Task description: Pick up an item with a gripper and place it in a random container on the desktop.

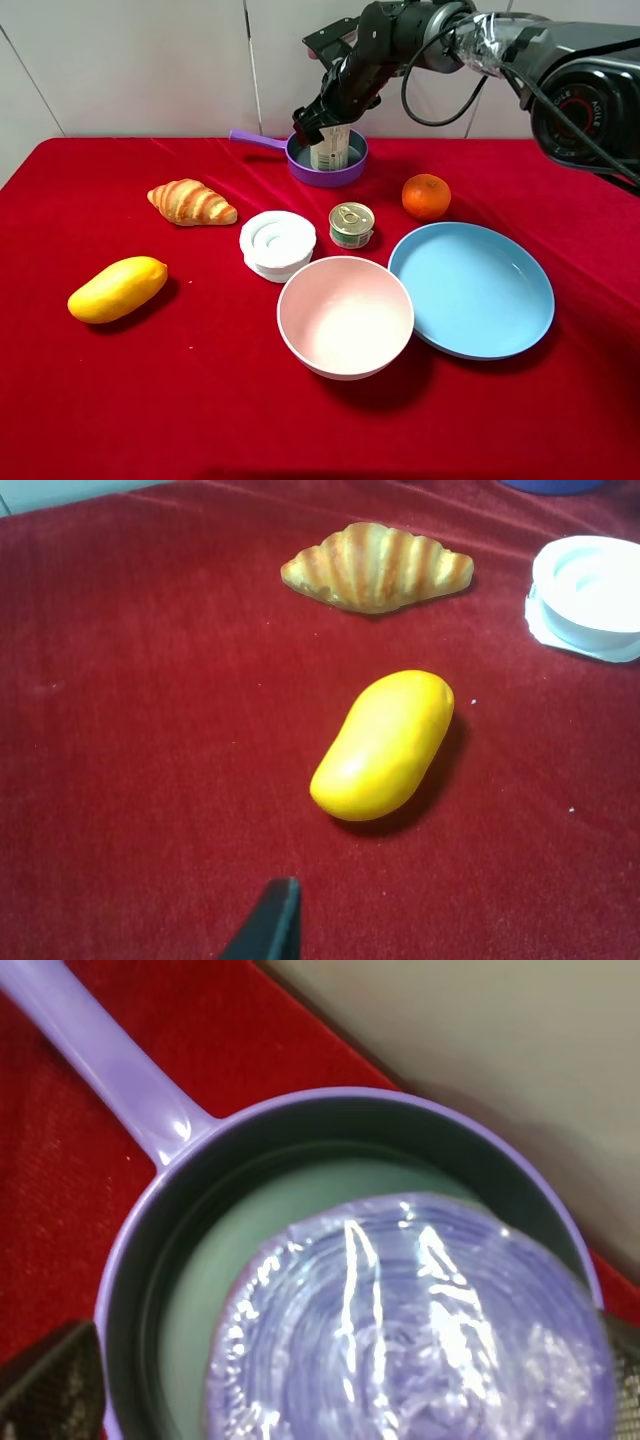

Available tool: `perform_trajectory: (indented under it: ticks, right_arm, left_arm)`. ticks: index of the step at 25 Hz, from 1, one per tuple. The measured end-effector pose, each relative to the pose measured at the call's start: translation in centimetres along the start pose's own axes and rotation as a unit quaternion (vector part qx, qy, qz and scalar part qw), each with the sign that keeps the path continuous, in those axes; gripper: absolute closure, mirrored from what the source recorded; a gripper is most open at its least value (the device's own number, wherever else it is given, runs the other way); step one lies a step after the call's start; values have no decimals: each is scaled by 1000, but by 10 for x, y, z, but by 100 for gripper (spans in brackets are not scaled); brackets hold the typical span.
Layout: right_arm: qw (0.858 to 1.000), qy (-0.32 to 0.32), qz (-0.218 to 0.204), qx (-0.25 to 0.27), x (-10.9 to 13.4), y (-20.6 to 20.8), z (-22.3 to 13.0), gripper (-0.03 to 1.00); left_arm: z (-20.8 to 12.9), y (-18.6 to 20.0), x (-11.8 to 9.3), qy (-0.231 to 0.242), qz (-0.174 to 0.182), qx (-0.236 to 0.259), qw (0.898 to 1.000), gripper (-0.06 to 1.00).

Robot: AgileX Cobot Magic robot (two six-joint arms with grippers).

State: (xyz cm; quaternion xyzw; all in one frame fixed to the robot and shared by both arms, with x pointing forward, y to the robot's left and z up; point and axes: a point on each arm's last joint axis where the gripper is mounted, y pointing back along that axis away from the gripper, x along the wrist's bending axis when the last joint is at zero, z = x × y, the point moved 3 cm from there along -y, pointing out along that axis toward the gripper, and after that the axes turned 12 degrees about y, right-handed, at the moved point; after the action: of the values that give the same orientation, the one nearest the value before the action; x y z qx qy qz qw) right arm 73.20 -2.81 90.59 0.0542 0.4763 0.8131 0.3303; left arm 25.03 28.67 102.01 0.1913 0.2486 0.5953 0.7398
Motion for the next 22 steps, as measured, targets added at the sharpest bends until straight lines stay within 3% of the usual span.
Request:
perform_trajectory:
  ticks: [11, 22]
  right_arm:
    - [1000, 11, 2, 10, -6, 54, 17, 27]
    - [994, 20, 26, 102, -1, 142, 7, 27]
  left_arm:
    - [0, 0, 0, 0, 0, 0, 1000, -4]
    - [0, 0, 0, 0, 0, 0, 1000, -4]
